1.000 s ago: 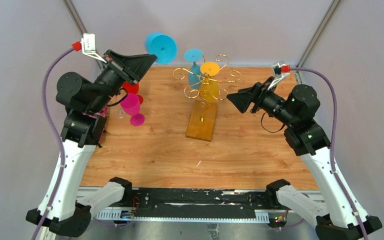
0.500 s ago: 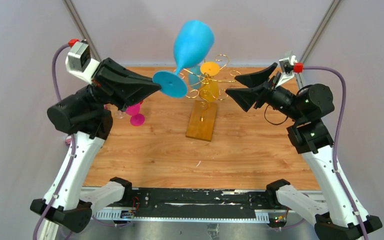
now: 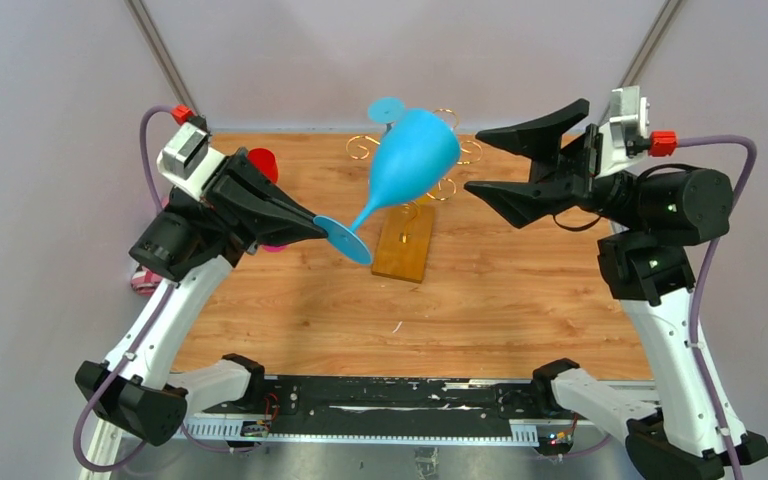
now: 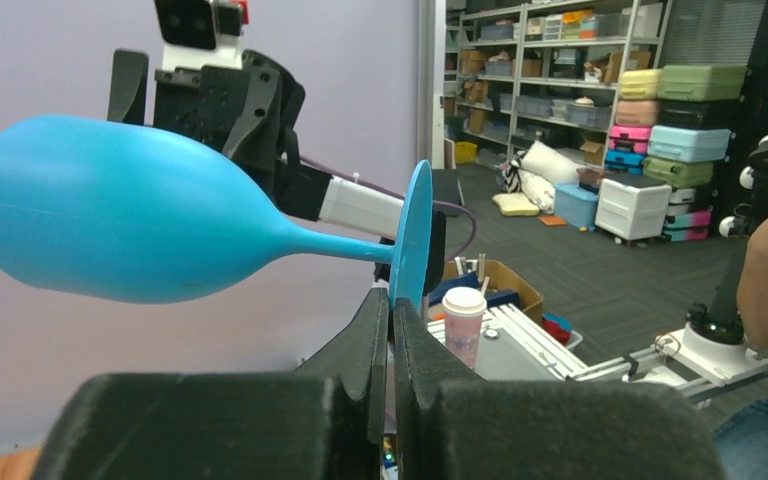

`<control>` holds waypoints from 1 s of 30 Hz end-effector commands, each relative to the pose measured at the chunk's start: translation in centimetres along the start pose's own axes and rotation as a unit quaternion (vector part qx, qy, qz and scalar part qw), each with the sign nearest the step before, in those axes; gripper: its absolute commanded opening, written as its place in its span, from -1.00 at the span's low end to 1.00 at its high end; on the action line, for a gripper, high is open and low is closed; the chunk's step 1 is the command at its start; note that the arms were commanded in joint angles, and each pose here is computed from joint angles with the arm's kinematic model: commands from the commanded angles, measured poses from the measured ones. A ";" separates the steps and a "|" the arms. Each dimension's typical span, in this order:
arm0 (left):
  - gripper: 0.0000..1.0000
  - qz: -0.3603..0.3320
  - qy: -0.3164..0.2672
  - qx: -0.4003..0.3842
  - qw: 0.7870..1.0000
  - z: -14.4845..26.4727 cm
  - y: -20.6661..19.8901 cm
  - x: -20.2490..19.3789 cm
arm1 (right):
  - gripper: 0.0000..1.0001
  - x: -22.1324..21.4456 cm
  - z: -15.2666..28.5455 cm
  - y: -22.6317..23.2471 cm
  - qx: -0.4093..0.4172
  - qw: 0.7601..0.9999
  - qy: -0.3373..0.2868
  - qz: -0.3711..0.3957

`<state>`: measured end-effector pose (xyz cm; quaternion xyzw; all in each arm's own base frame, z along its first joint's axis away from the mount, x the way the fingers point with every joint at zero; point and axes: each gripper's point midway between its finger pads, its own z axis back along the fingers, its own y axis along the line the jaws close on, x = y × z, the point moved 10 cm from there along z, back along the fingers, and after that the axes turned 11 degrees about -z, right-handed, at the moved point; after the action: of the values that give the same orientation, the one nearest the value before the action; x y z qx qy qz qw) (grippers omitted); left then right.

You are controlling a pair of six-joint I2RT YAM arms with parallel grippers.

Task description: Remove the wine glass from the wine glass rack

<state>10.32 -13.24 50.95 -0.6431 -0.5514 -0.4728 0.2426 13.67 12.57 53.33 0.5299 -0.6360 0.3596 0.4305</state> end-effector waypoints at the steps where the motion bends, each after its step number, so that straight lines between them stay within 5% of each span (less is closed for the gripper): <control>1: -1.00 -0.017 0.009 -0.019 1.000 0.1 -0.2 -0.5 | 0.45 1.4 -0.7 0.2 0.046 0.999 -0.004 0.013; 14: -1.00 -0.019 0.018 -0.022 0.999 0.0 1.1 -1.0 | 0.36 1.5 -2.7 -1.3 0.136 0.988 0.012 -0.066; 30: -1.00 -0.012 0.046 -0.029 0.998 -0.5 6.6 -1.1 | -0.35 1.0 -1.0 1.6 0.181 0.978 0.019 -0.097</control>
<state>14.70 -15.24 51.49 -0.6313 -0.5310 -0.5046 0.2548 14.09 14.11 54.87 0.6601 -0.5046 0.4009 0.3859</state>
